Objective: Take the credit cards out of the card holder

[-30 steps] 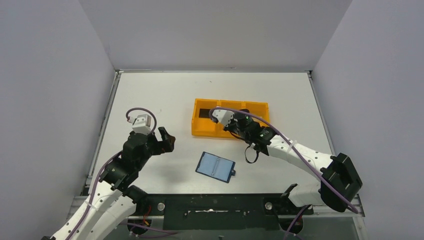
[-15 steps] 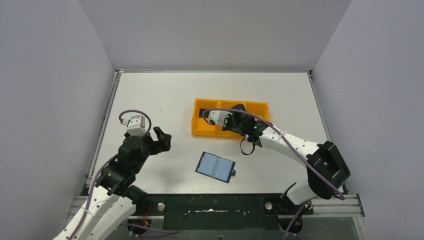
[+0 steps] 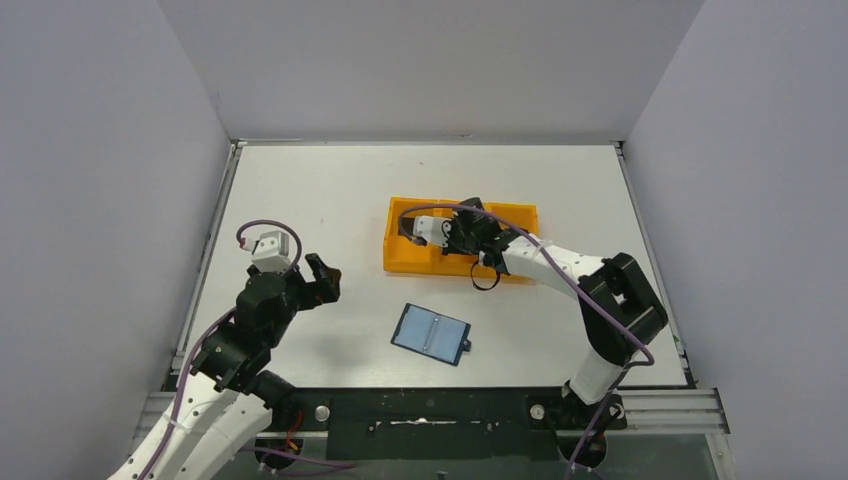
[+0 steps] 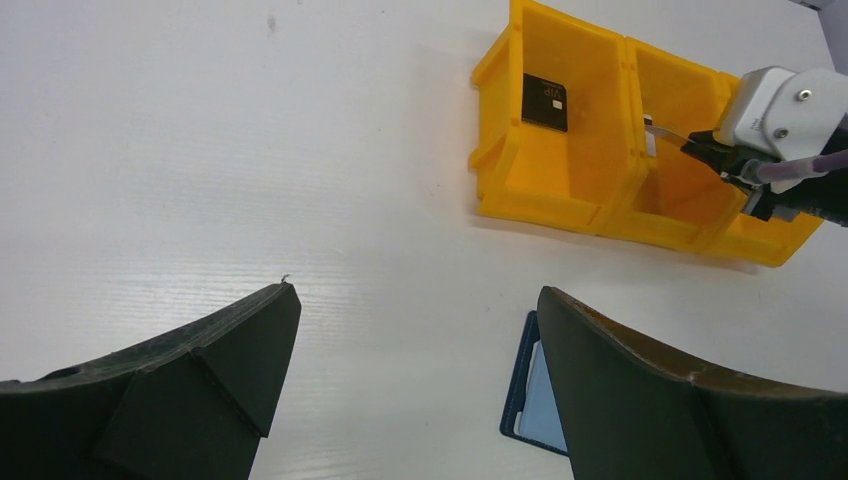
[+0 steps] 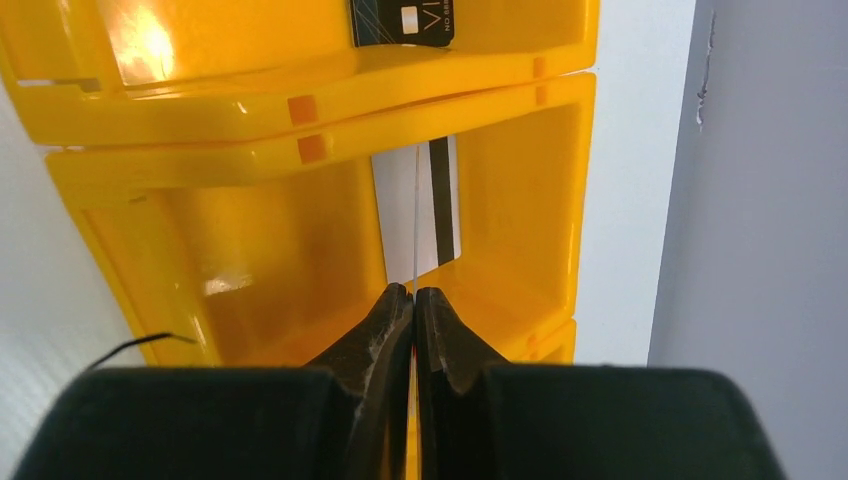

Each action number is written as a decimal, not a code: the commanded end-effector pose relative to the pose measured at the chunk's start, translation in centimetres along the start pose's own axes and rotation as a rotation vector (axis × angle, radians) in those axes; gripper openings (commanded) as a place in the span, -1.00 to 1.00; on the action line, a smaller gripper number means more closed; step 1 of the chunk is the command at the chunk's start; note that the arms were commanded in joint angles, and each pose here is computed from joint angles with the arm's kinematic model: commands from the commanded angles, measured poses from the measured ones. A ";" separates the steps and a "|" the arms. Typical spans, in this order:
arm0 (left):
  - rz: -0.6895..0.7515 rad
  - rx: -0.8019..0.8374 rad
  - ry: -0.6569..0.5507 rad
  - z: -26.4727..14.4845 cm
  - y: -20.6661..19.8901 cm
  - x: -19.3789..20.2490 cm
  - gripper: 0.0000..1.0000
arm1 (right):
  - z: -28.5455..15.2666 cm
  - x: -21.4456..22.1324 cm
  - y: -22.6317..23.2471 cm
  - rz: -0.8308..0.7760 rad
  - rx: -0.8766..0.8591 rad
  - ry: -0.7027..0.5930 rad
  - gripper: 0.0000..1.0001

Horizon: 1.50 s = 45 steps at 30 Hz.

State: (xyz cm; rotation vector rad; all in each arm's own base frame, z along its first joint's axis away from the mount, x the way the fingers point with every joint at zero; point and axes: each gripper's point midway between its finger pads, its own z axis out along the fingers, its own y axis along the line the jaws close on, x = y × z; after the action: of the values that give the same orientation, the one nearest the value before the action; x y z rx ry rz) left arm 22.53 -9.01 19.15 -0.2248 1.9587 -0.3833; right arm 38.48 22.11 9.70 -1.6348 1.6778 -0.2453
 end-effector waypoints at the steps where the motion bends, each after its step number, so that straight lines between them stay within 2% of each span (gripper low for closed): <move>1: -0.016 0.015 -0.058 -0.4 -0.6 -2.0 0.82 | 1.0 -1.0 -3.4 -0.034 0.090 -0.026 -0.97; 6: -0.016 0.012 -0.052 -0.3 -0.5 -1.9 0.82 | 2.3 -0.5 -3.5 -0.051 0.065 0.020 -0.91; 21: -0.008 0.008 -0.034 -0.1 -0.6 -1.6 0.82 | 5.7 2.1 -3.4 -0.080 0.136 0.075 -0.86; 24: -0.007 0.006 -0.032 0.0 -0.5 -1.6 0.82 | 5.5 2.2 -3.1 -0.075 0.123 0.061 -0.79; 26: -0.006 0.006 -0.029 0.0 -0.5 -1.5 0.82 | 5.4 2.3 -2.5 -0.072 0.089 0.045 -0.65; 31: -0.004 0.009 -0.022 0.1 -0.6 -1.4 0.82 | 5.2 2.3 -1.3 -0.052 0.009 0.015 -0.46; 35: -0.001 0.007 -0.018 0.1 -0.6 -1.3 0.82 | 4.4 1.6 -1.4 -0.029 -0.014 -0.007 -0.40; 38: -0.001 0.008 -0.017 0.2 -0.6 -1.3 0.82 | 3.7 1.3 -1.7 -0.013 -0.015 -0.020 -0.25; 45: 0.000 0.011 -0.011 0.2 -0.7 -1.2 0.82 | 1.1 -0.4 -4.1 0.072 0.077 -0.085 -0.20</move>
State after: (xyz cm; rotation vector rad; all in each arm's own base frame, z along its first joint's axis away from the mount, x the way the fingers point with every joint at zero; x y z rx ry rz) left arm 22.73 -9.09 18.24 -0.2210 1.9977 -0.3635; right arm 41.45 21.43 5.73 -1.6735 1.7109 -0.2206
